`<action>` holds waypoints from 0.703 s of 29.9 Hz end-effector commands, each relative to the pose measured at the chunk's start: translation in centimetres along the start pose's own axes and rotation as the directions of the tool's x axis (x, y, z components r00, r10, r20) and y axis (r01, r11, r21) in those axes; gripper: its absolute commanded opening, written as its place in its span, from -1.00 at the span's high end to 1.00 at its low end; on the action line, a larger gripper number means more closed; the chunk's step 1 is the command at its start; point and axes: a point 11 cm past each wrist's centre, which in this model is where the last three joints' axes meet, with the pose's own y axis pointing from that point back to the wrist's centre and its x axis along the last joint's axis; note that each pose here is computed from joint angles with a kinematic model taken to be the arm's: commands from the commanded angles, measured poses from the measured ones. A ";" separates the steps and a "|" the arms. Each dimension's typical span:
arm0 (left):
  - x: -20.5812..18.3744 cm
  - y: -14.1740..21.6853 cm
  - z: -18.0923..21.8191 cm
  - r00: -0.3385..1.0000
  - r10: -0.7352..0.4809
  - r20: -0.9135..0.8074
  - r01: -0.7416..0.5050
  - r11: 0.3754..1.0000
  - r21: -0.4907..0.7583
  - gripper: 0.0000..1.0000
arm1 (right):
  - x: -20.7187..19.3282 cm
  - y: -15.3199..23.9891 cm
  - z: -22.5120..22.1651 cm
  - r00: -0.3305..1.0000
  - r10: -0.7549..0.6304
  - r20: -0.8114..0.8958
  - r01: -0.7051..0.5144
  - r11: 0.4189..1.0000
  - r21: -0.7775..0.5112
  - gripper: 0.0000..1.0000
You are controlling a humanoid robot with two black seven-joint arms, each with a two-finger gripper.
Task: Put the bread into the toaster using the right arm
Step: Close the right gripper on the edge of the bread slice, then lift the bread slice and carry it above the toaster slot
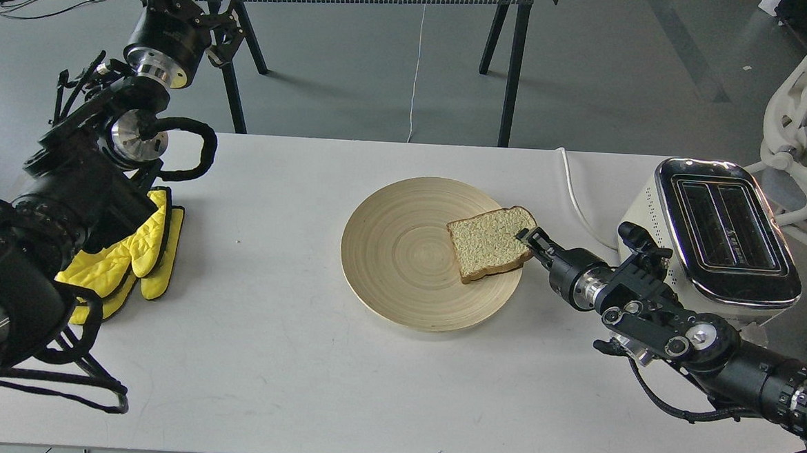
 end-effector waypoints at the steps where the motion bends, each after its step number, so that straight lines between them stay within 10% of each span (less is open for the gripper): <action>1: 0.0 0.0 0.0 1.000 0.000 0.000 0.000 1.000 0.000 -1.00 | 0.2 -0.1 -0.5 1.000 0.003 0.002 -0.003 1.000 0.012 0.94; 7: 0.0 0.0 0.0 1.000 0.000 0.000 0.000 1.000 0.000 -1.00 | 1.1 0.3 -3.5 1.000 -0.003 -0.015 0.005 0.996 0.094 0.95; 21: 0.0 0.0 0.0 1.000 0.000 -0.002 0.000 1.000 -0.001 -1.00 | 19.3 11.2 -7.2 0.920 0.265 -0.290 -0.218 0.958 0.187 0.96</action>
